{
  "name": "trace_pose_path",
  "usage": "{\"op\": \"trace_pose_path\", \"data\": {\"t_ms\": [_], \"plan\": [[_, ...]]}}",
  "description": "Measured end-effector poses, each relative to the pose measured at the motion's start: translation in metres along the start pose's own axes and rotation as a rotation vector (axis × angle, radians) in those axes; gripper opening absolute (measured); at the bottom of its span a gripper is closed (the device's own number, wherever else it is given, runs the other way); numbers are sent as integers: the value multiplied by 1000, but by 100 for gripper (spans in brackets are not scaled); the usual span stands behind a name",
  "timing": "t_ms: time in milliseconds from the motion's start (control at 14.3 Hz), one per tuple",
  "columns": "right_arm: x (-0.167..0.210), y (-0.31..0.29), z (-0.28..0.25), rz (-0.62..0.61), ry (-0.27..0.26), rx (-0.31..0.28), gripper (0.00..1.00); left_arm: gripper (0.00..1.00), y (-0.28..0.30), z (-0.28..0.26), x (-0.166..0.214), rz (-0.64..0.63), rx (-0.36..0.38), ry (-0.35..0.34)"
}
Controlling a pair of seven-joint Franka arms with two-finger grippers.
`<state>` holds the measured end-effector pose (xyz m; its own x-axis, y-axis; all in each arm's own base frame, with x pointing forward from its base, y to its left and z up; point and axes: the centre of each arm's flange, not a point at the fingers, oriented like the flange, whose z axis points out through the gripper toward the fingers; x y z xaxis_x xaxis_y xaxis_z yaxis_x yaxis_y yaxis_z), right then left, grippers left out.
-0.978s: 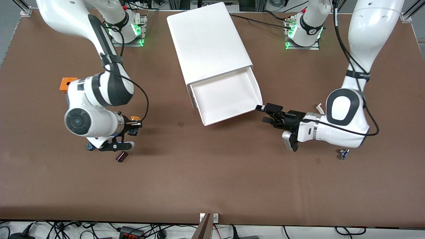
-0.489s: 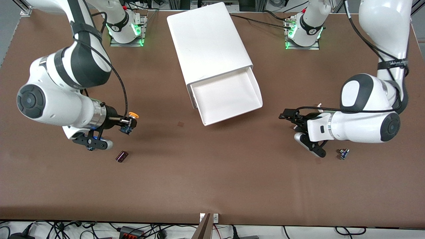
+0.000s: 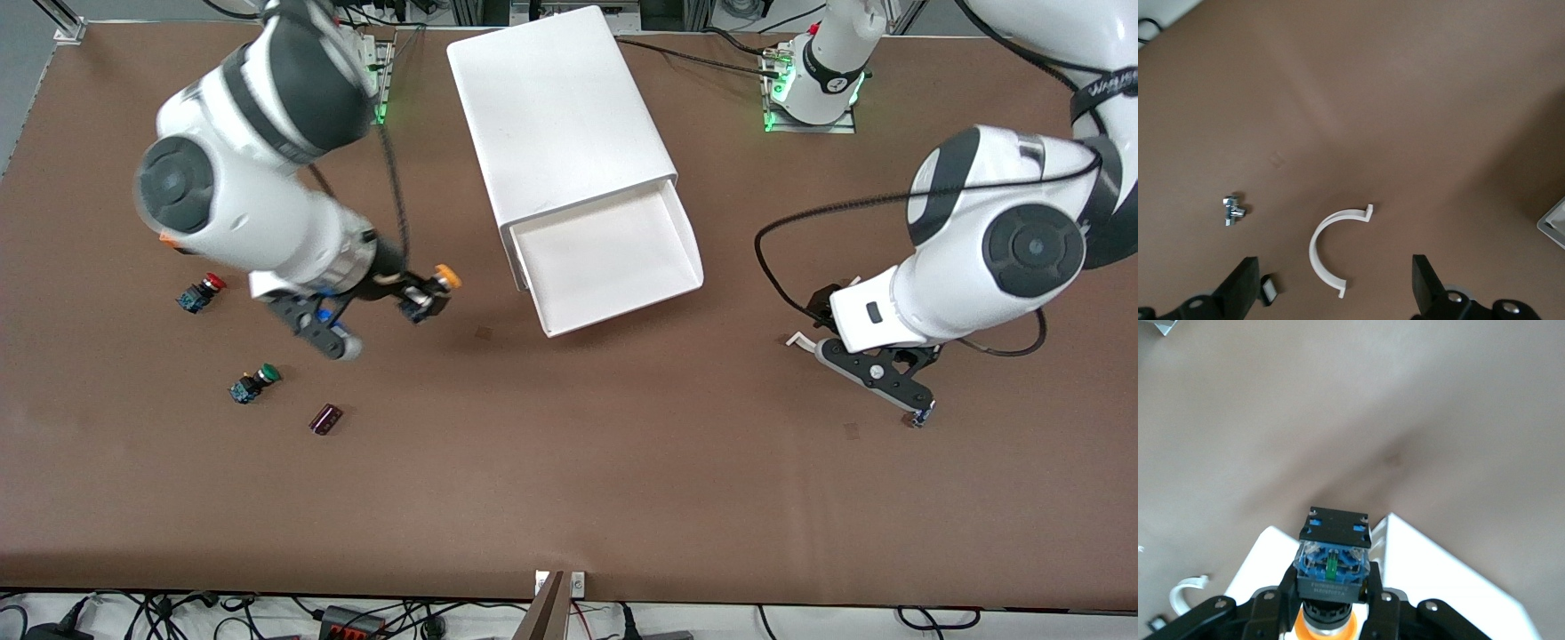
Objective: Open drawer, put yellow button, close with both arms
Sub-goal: 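Carry the yellow button to the open drawer while the left gripper withdraws, then lower the yellow button into the drawer and open the right gripper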
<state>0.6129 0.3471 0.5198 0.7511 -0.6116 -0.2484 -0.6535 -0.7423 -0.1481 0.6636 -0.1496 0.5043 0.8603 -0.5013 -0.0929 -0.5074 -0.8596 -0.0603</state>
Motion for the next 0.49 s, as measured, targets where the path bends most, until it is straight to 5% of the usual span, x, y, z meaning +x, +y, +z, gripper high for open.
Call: {"op": "trace_pose_path", "data": {"t_ms": [489], "plan": [[-81, -51, 57, 316, 10, 90, 41, 100, -66, -77, -35, -162, 41, 108]]}}
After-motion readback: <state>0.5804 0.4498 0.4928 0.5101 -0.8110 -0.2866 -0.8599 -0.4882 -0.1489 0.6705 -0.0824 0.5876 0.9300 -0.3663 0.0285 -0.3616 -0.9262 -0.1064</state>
